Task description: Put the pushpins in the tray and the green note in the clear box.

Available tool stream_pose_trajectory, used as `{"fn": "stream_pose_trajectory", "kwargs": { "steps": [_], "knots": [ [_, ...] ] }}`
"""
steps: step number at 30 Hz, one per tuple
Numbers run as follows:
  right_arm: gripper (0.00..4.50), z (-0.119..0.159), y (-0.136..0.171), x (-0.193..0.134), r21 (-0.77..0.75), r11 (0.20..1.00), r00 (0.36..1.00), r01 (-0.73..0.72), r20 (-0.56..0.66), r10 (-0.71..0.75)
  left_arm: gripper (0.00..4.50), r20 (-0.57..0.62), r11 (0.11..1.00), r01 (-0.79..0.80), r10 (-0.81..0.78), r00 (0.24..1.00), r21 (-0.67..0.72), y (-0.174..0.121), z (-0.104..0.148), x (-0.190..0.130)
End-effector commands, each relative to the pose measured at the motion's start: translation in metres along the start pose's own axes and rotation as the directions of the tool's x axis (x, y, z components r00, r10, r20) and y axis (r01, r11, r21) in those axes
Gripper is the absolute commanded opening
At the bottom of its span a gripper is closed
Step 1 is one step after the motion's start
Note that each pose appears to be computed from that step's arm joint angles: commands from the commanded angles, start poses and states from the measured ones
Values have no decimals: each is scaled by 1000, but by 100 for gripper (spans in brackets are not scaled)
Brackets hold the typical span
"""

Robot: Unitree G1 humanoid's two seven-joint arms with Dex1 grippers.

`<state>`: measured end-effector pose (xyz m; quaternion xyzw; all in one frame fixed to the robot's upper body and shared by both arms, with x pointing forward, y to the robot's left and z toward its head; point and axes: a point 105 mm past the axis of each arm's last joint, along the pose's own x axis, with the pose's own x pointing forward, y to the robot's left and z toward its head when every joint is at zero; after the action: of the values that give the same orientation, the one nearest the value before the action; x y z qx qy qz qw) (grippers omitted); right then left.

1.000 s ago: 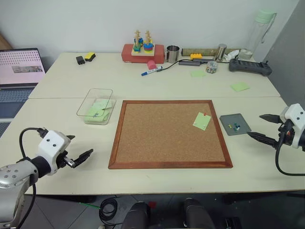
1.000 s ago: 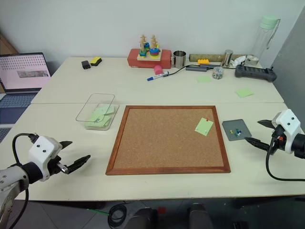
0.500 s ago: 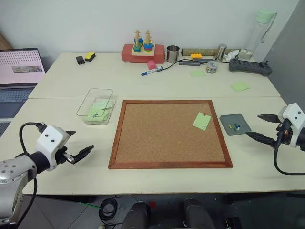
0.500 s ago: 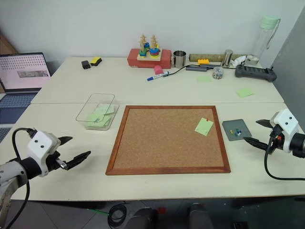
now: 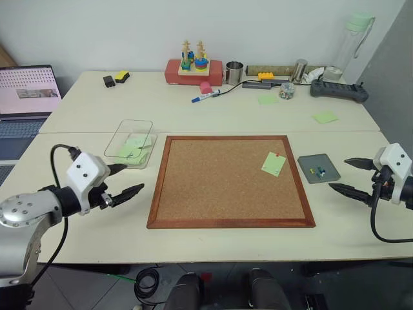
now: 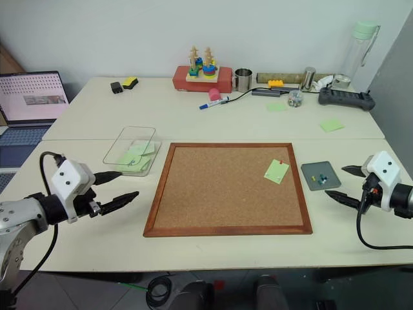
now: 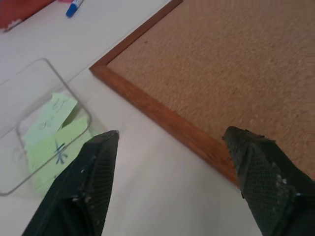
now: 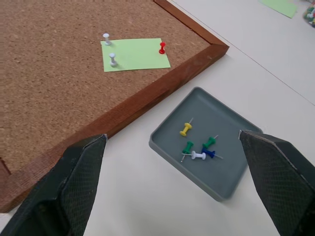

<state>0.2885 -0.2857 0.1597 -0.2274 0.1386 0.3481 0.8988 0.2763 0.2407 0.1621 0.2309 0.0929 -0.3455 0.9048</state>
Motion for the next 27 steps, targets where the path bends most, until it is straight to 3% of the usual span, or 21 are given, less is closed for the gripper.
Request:
{"fn": "stream_pose_trajectory", "kwargs": {
  "steps": [1,9,14,27],
  "knots": [
    [450,16,2,-4,-30,1000,999,-1,42,2,265,57,992,97,-102,993,85,-17,28,21],
    [450,26,12,11,-37,998,996,-43,73,45,113,137,969,220,-234,962,111,-60,42,80],
    [450,37,15,37,-15,998,991,-64,119,65,15,132,955,273,-287,949,115,-86,26,116],
    [450,43,-9,125,-3,1000,995,-15,103,15,7,137,962,272,-272,952,20,-97,-1,153]
  ]
}}
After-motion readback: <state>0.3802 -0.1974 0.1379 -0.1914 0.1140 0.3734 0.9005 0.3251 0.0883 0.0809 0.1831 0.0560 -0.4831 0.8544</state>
